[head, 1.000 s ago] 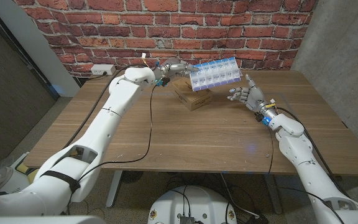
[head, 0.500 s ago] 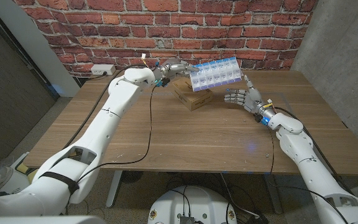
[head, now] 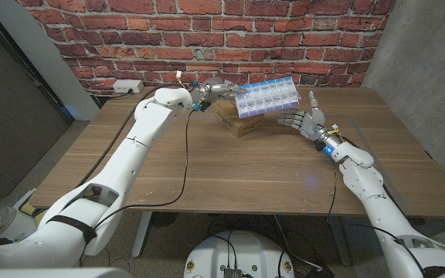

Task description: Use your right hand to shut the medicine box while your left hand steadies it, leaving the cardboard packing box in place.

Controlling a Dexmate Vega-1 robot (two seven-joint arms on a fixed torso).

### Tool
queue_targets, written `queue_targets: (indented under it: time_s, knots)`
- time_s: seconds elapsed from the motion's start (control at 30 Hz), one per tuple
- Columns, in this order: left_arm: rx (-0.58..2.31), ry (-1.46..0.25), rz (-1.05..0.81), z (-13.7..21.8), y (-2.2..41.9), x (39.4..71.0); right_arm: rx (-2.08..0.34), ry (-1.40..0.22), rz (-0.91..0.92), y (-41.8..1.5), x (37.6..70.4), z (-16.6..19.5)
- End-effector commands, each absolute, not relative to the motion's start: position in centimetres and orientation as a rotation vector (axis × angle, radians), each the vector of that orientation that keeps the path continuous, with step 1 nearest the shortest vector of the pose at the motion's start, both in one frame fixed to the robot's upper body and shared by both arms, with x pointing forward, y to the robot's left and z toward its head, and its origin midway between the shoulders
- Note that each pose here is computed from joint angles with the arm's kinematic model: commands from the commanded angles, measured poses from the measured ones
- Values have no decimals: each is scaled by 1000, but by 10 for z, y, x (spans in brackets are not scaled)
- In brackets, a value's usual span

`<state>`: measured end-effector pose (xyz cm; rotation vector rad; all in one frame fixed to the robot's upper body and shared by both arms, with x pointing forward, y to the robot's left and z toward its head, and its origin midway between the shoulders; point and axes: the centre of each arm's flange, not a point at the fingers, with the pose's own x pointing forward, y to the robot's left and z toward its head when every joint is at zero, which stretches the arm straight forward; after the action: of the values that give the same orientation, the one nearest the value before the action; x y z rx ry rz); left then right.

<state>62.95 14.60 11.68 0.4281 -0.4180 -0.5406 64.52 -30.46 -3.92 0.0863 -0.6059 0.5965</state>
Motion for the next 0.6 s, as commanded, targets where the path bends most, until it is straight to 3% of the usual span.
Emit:
queue_targets:
  time_s: [0.03, 0.6]
  knots:
    - [448, -373, -540, 106, 147, 633, 112, -639, 672, -302, 644, -38]
    - [453, -378, -530, 107, 141, 628, -4, -647, 810, -298, 637, -29]
